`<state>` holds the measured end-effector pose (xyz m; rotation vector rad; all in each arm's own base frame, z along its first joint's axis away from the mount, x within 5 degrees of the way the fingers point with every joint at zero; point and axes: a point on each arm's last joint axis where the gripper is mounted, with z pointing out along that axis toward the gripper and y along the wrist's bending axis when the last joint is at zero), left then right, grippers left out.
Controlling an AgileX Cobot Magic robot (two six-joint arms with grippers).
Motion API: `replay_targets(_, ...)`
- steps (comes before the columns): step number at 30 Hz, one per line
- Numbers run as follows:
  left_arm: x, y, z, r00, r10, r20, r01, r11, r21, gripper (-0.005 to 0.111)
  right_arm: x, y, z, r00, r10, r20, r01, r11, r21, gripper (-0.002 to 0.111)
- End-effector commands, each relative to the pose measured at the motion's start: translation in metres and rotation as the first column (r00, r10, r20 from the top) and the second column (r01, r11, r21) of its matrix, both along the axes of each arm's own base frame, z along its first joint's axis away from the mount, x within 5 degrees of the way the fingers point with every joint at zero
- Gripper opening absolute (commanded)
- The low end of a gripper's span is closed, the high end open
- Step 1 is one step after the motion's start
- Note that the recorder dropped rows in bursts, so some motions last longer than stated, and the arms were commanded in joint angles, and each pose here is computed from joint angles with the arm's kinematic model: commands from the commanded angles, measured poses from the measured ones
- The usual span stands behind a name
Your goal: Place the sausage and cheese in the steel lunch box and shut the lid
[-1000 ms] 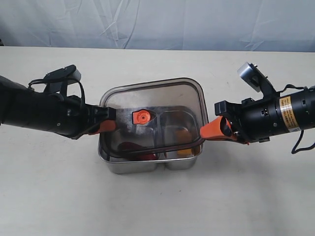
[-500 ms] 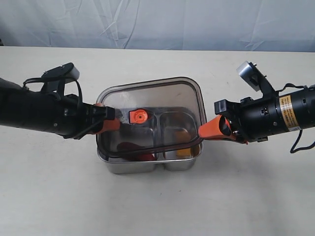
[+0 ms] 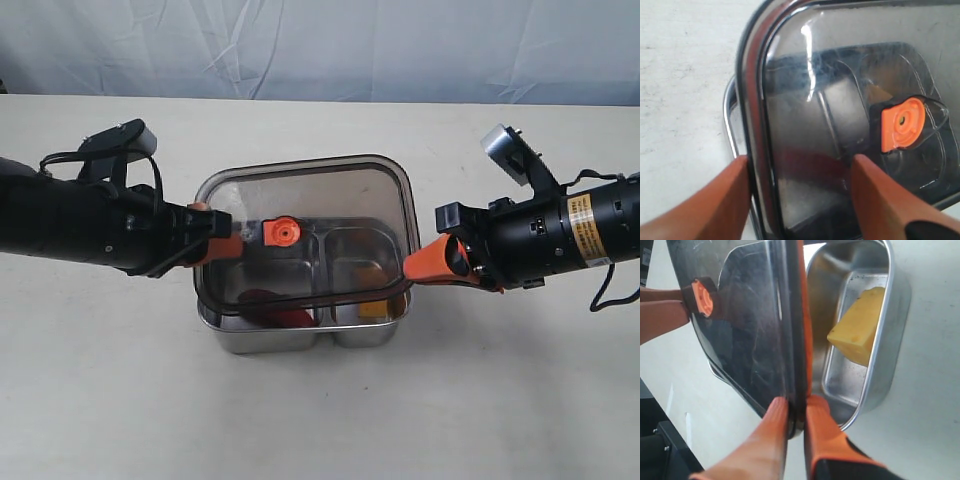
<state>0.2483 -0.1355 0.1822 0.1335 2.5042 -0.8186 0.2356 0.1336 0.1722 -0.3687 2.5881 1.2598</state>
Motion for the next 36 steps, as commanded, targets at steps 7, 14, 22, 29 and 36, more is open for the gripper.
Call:
replay_targets(7,-0.013,-0.013,0.007,0.991,-0.128,-0.029,0.125,0.989,-0.075,0.055,-0.002,0.007,0.007,0.999,0.005,-0.032,-0.003,0.998,0.061,-0.001)
replay_targets(14,-0.014,-0.014,0.007,0.988,-0.148,-0.031,0.145,0.987,-0.075,0.055,-0.003,0.007,0.007,0.999,0.010,-0.034,-0.008,0.998,0.066,-0.001)
replay_targets(22,-0.014,-0.014,0.008,0.990,-0.141,-0.032,0.137,0.987,-0.083,0.058,-0.003,0.007,0.008,0.999,0.015,-0.037,-0.013,0.997,0.071,-0.001)
replay_targets(29,-0.013,-0.015,0.009,0.991,-0.125,-0.038,0.121,0.987,-0.102,0.072,-0.003,0.007,0.008,0.999,0.015,-0.037,-0.013,0.997,0.071,-0.001)
replay_targets(36,-0.016,-0.013,0.020,0.994,-0.111,-0.001,0.110,0.987,-0.114,0.072,-0.003,0.007,0.008,0.999,0.015,-0.037,-0.013,0.997,0.071,-0.001)
